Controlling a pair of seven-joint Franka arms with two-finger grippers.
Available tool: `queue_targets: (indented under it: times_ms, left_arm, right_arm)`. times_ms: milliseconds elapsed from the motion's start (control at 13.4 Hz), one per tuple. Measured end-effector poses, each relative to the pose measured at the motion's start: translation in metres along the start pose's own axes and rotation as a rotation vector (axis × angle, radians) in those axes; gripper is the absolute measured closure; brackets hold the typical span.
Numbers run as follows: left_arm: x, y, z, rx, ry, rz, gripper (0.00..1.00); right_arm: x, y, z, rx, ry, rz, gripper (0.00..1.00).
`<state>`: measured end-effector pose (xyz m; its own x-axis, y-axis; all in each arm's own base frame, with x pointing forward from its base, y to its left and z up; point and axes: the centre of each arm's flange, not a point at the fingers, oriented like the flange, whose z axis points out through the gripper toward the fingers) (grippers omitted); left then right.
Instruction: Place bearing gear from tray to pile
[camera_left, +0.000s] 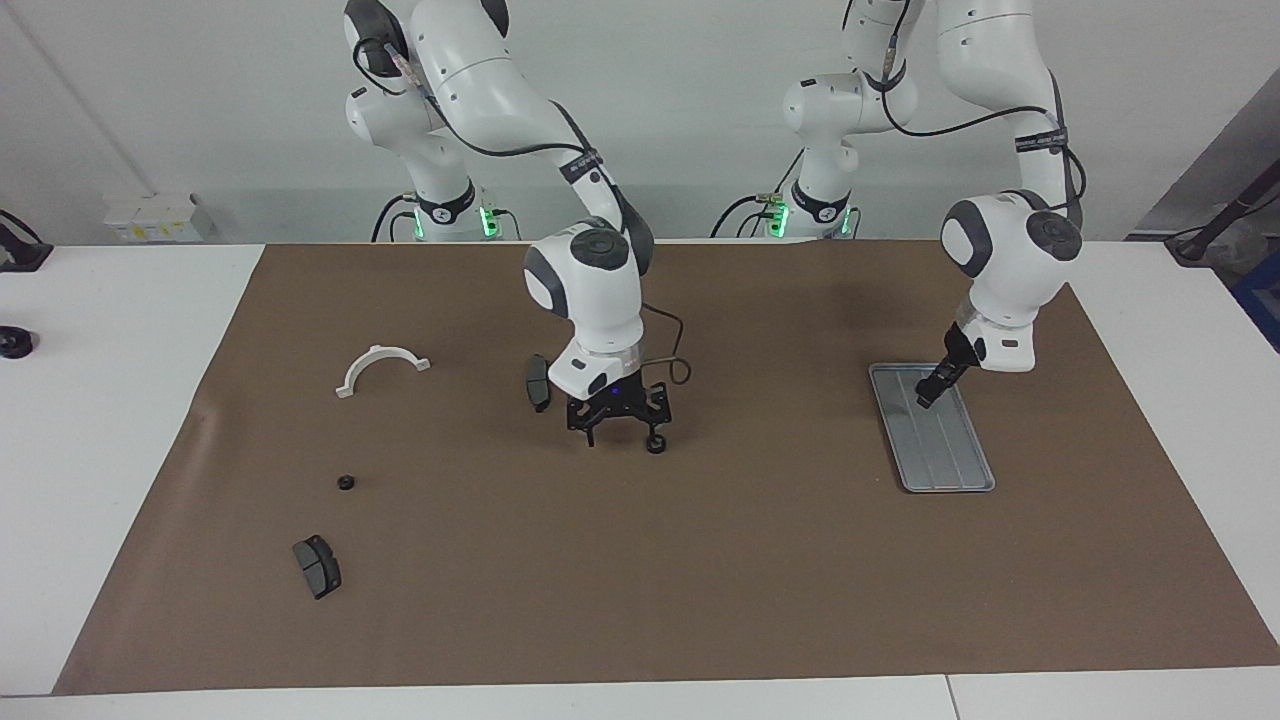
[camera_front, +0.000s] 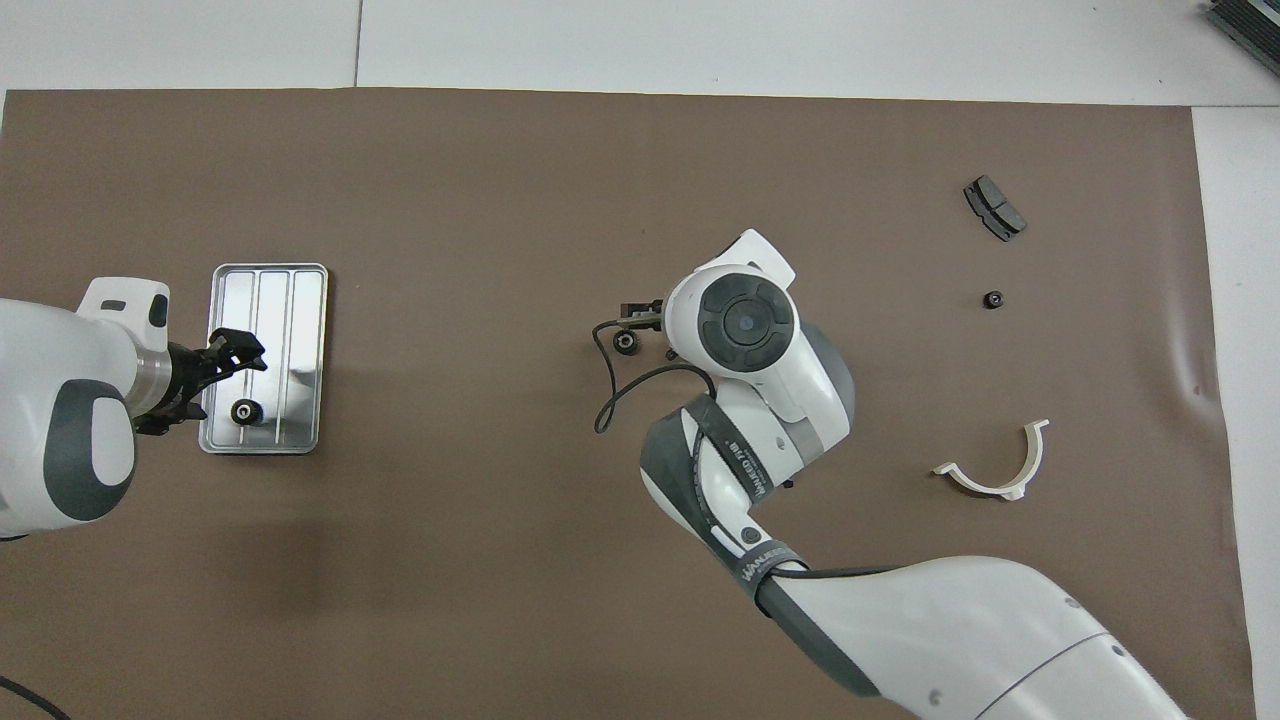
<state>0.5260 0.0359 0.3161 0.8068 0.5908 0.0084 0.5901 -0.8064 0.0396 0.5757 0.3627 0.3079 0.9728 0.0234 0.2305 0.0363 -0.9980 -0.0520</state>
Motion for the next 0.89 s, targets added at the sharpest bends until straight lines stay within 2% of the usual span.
queue_targets:
  times_ms: [74,149,372,669,818,893]
  left_arm:
    - [-0.002,-0.002,0.003,0.004,-0.006,-0.001,0.17]
    - [-0.004,-0.003,0.004,0.006,-0.009,0.0,0.24]
    - [-0.006,-0.005,0.007,0.009,-0.014,0.004,0.29]
    - [-0.007,-0.006,0.011,0.002,-0.002,0.042,0.32]
    - [-0.007,-0.006,0.011,0.0,0.002,0.049,0.48]
    - [-0.007,-0.006,0.011,0.0,0.003,0.05,0.49]
  right_arm:
    - [-0.007,-0.009,0.003,0.002,-0.005,-0.016,0.0]
    - [-0.011,-0.017,0.003,0.004,-0.006,-0.029,0.0]
    - [-0.023,-0.036,0.001,0.008,-0.005,-0.071,0.0]
    - [-0.027,-0.036,0.004,-0.022,0.009,-0.16,0.05]
    - [-0.026,-0.036,0.004,-0.021,0.023,-0.19,0.1]
    - [-0.025,-0.037,0.004,-0.01,0.038,-0.196,0.16]
